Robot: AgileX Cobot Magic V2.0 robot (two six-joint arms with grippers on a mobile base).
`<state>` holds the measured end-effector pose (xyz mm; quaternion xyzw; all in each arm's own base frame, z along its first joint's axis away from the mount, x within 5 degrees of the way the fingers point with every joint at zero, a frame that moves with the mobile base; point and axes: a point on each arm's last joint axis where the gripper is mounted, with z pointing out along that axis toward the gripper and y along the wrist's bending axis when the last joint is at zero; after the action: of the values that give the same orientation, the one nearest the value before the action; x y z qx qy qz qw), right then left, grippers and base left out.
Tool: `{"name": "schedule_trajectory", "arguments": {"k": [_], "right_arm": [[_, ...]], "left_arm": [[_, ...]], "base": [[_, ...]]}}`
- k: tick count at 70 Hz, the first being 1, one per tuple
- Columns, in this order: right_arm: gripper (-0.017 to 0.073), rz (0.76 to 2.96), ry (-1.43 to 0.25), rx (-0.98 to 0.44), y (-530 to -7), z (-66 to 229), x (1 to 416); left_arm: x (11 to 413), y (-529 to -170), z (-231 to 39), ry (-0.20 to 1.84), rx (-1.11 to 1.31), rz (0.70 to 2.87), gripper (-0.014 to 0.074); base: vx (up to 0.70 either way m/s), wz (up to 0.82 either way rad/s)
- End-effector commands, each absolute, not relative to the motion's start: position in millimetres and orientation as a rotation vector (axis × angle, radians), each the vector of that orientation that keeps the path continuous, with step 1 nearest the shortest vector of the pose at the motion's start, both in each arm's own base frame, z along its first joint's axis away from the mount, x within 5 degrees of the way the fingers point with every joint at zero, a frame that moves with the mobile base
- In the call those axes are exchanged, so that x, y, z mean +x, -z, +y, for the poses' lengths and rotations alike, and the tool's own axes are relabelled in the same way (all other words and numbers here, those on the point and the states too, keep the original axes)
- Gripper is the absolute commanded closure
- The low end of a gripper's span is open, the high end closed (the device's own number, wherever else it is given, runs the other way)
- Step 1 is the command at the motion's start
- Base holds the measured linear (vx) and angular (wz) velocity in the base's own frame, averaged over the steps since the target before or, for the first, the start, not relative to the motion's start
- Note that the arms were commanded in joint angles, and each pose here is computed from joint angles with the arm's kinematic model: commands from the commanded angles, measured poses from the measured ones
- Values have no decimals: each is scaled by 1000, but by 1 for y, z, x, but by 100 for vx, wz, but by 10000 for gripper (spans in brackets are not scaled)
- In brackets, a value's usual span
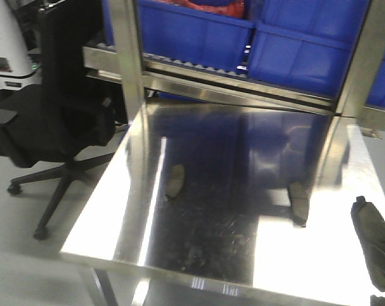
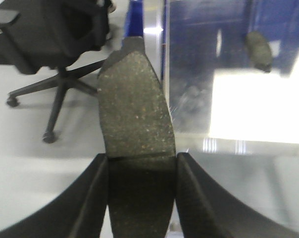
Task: Move and align brake pads A on conveyor
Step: 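Turn the base away from the table holding both pads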
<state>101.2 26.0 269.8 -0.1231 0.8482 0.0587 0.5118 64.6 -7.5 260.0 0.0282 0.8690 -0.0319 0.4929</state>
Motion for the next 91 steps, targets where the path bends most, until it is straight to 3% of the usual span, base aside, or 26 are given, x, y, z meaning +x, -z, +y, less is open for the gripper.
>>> {"name": "schedule_trajectory", "arguments": {"k": [1,91], "right_arm": [[459,1923,-134,-286,-287,26,105],[459,1923,-134,-286,-287,26,105]], "left_arm": [[68,-276,-8,88,56,2002,437],[68,-276,-8,88,56,2002,437]], "base": [[-16,36],[-2,48]]}}
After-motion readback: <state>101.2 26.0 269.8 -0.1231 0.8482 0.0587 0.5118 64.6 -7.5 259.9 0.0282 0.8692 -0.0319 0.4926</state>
